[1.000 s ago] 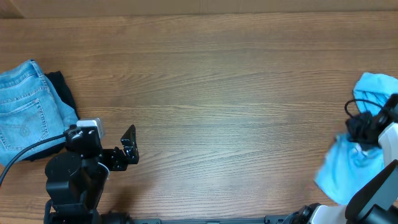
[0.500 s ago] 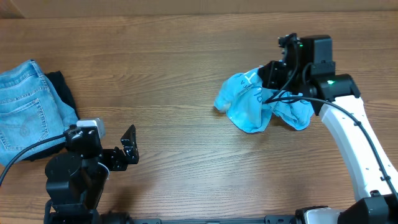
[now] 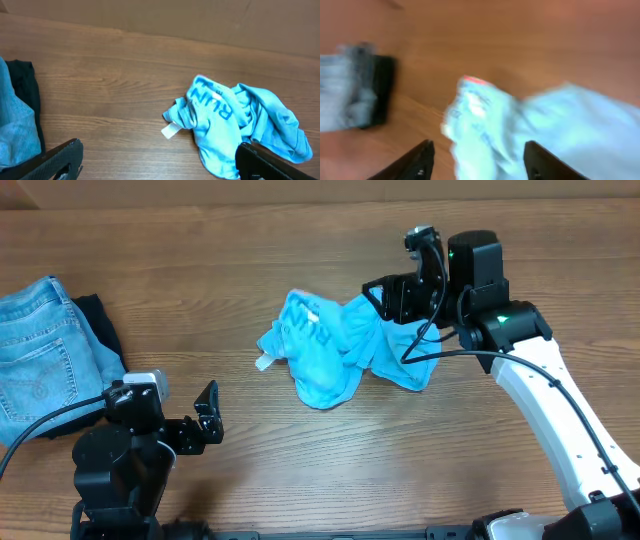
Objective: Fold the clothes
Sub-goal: 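Drag the T-shirt to table center with the right gripper, then grasp the T-shirt's left end with the left gripper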
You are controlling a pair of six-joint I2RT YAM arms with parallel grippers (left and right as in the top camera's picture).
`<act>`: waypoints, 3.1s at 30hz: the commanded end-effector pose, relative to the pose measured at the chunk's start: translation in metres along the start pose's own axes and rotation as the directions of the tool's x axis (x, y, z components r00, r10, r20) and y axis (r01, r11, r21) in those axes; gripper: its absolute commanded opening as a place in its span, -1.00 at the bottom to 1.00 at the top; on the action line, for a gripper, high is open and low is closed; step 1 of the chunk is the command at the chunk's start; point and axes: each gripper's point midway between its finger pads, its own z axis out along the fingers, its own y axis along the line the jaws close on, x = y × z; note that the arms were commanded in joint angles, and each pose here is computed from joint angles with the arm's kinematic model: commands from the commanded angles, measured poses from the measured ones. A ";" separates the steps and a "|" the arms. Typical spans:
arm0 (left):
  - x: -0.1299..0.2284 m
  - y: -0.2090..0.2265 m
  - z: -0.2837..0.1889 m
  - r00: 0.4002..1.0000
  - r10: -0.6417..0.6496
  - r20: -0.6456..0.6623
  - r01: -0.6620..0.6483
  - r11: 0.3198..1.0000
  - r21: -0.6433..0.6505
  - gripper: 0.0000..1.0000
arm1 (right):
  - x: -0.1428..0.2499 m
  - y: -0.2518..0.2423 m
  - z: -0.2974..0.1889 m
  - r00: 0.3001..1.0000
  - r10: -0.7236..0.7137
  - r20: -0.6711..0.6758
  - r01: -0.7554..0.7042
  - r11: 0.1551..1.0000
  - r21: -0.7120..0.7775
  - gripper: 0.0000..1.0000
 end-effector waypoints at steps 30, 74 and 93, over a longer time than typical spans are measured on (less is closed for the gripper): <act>0.228 -0.133 0.181 0.404 -0.338 -0.850 0.519 0.850 -0.091 0.63 | 0.082 -0.179 -0.074 0.878 0.478 0.002 -0.364 0.667 0.650 0.58; 0.218 -0.075 0.156 0.452 -0.515 -0.728 0.364 0.852 -0.376 0.64 | 0.082 -0.179 -0.074 0.878 0.479 0.001 -0.364 0.667 0.650 0.61; 0.244 -0.084 0.171 0.464 -0.491 -0.737 0.316 0.869 -0.380 -0.25 | 0.087 -0.178 -0.076 0.871 0.490 -0.014 -0.362 0.662 0.656 0.61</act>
